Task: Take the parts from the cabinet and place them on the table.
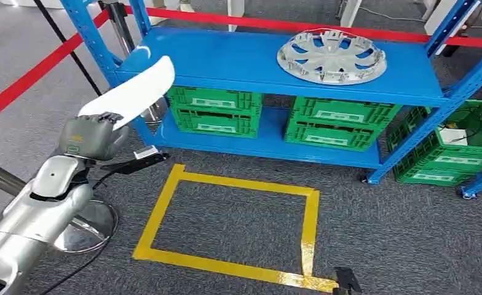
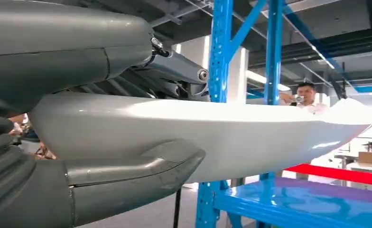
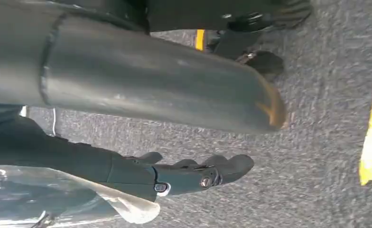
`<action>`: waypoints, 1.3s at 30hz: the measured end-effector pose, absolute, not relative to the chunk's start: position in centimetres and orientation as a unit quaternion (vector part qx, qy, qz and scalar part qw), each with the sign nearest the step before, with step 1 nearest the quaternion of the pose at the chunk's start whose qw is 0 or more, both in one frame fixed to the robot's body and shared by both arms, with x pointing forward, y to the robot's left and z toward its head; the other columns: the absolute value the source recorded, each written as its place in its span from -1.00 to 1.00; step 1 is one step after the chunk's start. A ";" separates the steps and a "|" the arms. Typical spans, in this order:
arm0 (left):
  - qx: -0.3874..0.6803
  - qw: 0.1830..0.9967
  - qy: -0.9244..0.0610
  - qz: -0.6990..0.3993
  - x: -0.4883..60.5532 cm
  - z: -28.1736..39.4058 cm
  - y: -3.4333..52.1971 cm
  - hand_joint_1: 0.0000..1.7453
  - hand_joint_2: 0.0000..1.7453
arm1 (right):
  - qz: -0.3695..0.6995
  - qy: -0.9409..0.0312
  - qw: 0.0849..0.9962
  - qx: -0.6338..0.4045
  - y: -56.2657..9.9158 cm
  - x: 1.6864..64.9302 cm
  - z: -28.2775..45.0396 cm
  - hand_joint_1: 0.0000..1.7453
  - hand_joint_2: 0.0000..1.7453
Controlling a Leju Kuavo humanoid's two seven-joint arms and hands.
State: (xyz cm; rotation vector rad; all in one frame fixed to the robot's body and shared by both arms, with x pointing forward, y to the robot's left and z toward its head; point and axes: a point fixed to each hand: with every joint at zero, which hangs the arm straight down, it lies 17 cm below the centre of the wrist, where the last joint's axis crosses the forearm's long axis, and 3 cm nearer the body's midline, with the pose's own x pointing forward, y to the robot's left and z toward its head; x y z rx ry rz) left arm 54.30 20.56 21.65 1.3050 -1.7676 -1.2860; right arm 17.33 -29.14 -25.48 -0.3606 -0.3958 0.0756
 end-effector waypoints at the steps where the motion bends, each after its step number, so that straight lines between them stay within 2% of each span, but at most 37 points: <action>1: 0.490 0.293 -0.664 -0.482 54.3 21.7 20.6 1.00 1.00 | 0.037 -0.197 0.963 -0.178 -29.1 17.6 -25.4 -1.00 -1.00; 39: 0.477 0.297 -0.670 -0.486 54.4 21.7 22.0 1.00 1.00 | 0.038 -0.202 0.965 -0.163 -27.6 18.3 -25.3 -1.00 -1.00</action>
